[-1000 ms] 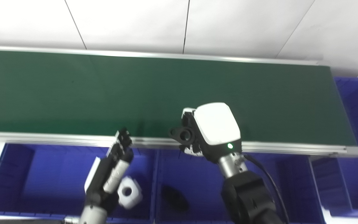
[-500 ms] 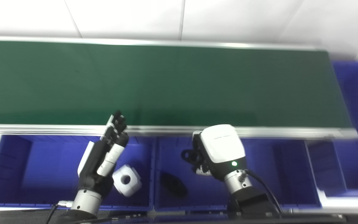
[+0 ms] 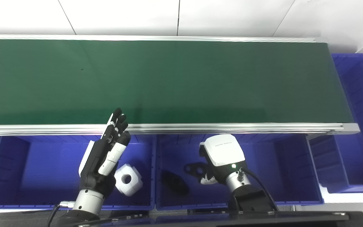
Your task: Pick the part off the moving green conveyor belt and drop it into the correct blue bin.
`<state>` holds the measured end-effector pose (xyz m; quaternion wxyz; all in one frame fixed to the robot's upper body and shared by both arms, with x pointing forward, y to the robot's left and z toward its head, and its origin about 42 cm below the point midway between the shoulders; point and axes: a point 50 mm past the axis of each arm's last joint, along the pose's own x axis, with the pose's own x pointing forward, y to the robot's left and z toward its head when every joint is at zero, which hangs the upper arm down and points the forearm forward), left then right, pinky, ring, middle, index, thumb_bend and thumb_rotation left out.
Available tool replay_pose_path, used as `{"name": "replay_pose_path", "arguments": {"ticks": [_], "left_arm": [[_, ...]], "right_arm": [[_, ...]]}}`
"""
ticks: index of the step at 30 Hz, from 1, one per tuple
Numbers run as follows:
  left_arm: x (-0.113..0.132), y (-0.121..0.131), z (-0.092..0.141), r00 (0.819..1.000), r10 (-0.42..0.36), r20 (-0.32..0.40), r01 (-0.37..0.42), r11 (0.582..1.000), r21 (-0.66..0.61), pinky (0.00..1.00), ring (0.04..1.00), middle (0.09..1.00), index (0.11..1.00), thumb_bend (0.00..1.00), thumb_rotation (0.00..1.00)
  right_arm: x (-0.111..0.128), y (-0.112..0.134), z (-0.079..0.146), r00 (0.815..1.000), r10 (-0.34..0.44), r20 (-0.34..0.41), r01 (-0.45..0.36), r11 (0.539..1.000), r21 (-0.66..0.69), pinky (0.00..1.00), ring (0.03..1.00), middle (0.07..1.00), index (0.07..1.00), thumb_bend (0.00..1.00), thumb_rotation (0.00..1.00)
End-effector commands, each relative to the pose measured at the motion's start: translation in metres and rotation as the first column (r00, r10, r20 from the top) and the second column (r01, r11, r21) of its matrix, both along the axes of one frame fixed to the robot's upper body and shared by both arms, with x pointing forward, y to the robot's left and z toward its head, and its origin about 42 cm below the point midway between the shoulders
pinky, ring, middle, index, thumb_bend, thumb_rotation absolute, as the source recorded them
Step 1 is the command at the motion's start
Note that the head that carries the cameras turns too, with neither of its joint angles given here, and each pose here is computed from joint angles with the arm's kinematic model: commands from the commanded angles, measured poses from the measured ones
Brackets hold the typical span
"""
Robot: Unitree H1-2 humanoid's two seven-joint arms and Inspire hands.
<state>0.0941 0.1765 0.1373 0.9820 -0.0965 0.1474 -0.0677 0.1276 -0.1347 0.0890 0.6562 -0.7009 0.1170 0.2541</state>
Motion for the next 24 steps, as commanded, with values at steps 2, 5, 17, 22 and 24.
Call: {"name": "replay_pose_path", "arguments": {"ticks": [2,5,17,22,24], "left_arm": [[-0.002,0.000,0.010,0.999,0.008,0.032,-0.007,1.000,-0.009,1.00,1.000,1.000,1.000,0.69,0.67],[-0.003,-0.001,0.009,0.999,0.007,0.032,-0.007,1.000,-0.008,1.00,1.000,1.000,1.000,0.69,0.66],[-0.009,-0.007,0.004,1.000,-0.007,0.029,0.007,1.000,0.023,1.00,1.000,1.000,1.000,0.71,0.71],[-0.012,-0.006,0.001,1.000,0.001,0.018,-0.002,1.000,0.017,1.00,1.000,1.000,1.000,0.71,0.70],[-0.013,-0.005,-0.002,1.000,0.000,0.014,0.000,1.000,0.020,1.00,1.000,1.000,1.000,0.71,0.70]], "right_arm": [[0.001,0.005,0.008,1.000,0.009,0.019,-0.009,1.000,-0.006,0.45,0.566,0.688,0.763,1.00,0.74],[0.001,0.006,0.009,1.000,0.005,0.016,-0.005,1.000,0.007,0.49,0.609,0.723,0.783,1.00,0.79],[-0.013,-0.002,0.078,0.957,-0.198,-0.209,0.285,0.765,0.578,0.54,0.680,0.786,0.817,1.00,0.86],[-0.048,0.000,0.106,0.895,-0.241,-0.375,0.402,0.073,0.913,0.59,0.683,0.752,0.780,0.88,0.79],[-0.059,0.000,0.103,0.895,-0.303,-0.327,0.337,-0.020,0.941,0.62,0.696,0.768,0.789,0.85,0.81]]}}
